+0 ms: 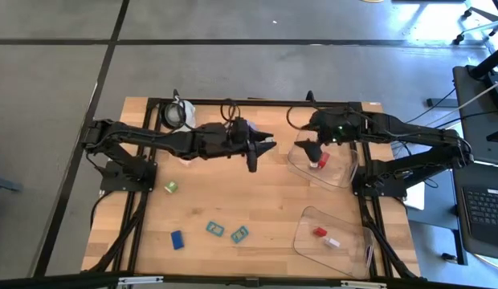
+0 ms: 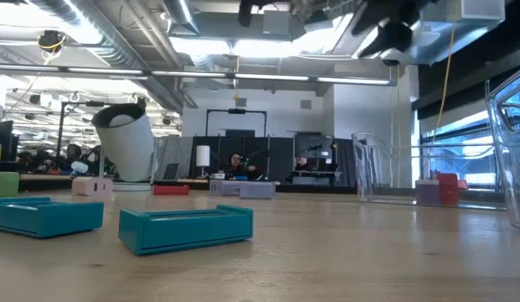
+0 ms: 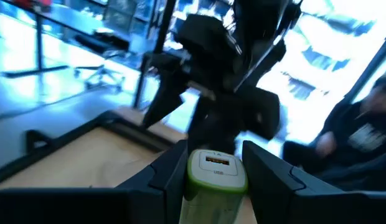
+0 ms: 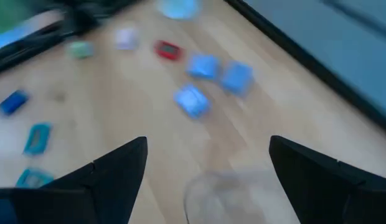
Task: Pick & Place Office items
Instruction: Put the right green charger adapter into the top transparent bin
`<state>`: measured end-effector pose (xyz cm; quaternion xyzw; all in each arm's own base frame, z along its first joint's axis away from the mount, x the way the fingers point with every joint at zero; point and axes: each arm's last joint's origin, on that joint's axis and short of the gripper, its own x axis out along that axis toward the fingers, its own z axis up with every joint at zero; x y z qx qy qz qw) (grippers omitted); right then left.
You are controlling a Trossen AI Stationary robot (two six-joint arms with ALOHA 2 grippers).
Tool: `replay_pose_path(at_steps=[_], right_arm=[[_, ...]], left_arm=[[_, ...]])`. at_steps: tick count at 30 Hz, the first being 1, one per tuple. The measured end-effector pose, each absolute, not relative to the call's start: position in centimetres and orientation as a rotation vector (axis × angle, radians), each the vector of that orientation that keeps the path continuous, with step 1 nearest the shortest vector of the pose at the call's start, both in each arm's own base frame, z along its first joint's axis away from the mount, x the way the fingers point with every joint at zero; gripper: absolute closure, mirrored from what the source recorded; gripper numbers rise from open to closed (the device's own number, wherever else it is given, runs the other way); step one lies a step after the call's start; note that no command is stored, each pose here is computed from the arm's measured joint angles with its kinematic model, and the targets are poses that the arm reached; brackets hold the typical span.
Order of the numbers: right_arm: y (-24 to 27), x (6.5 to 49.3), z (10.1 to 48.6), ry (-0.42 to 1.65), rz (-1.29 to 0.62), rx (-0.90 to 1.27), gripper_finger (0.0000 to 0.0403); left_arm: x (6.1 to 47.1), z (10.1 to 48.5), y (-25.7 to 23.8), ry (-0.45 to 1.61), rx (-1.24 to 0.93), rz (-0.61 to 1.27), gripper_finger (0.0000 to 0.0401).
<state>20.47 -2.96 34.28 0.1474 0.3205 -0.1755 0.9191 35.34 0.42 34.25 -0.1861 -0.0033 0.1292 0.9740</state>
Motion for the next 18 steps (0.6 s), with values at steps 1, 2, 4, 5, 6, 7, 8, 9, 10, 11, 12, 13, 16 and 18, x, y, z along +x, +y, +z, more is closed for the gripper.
replay_pose_path(at_steps=[1, 2, 4, 5, 6, 7, 8, 9, 10, 11, 12, 13, 16, 18], right_arm=[[-2.6, 20.7, 34.5, 0.642, -0.305, 0.243, 0.0065], [-2.3, 20.9, 34.7, 0.622, -0.261, 0.183, 0.0065], [-1.6, 21.3, 35.2, 0.58, -0.19, 0.049, 0.0068], [-1.3, 21.5, 35.4, 0.56, -0.159, -0.015, 0.0071], [-1.0, 21.6, 35.6, 0.542, -0.131, -0.076, 0.0073], [-0.8, 21.7, 35.7, 0.528, -0.108, -0.133, 0.0076], [-0.5, 21.8, 35.9, 0.513, -0.091, -0.186, 0.0078], [-0.4, 21.8, 36.0, 0.5, -0.085, -0.237, 0.008], [-0.2, 21.9, 36.1, 0.491, -0.088, -0.287, 0.0082], [-0.1, 21.9, 36.2, 0.482, -0.097, -0.333, 0.0084], [0.0, 22.0, 36.3, 0.474, -0.108, -0.375, 0.0085], [0.1, 22.0, 36.5, 0.464, -0.117, -0.415, 0.0087], [0.5, 22.2, 36.9, 0.415, -0.104, -0.489, 0.009], [0.8, 22.4, 37.3, 0.375, -0.076, -0.519, 0.0092]], left_arm=[[35.4, 34.4, 0.6, -0.021, -0.405, 0.245, 0.0267], [35.4, 34.5, 0.7, -0.029, -0.437, 0.233, 0.0267], [35.4, 34.5, 1.1, -0.038, -0.504, 0.223, 0.0267], [35.4, 34.5, 1.3, -0.041, -0.538, 0.223, 0.0267], [35.4, 34.5, 1.4, -0.043, -0.569, 0.217, 0.0267], [35.4, 34.5, 1.5, -0.044, -0.595, 0.21, 0.0267], [35.4, 34.5, 1.6, -0.045, -0.617, 0.205, 0.0267], [35.4, 34.5, 1.6, -0.045, -0.637, 0.199, 0.0267], [35.4, 34.5, 1.6, -0.045, -0.654, 0.193, 0.0267], [35.4, 34.5, 1.5, -0.045, -0.669, 0.188, 0.0267], [35.4, 34.5, 1.5, -0.044, -0.681, 0.182, 0.0267], [35.4, 34.5, 1.4, -0.044, -0.692, 0.178, 0.0267], [35.4, 34.7, 1.3, -0.061, -0.721, 0.153, 0.0267], [35.4, 34.9, 1.3, -0.08, -0.73, 0.134, 0.0267]])
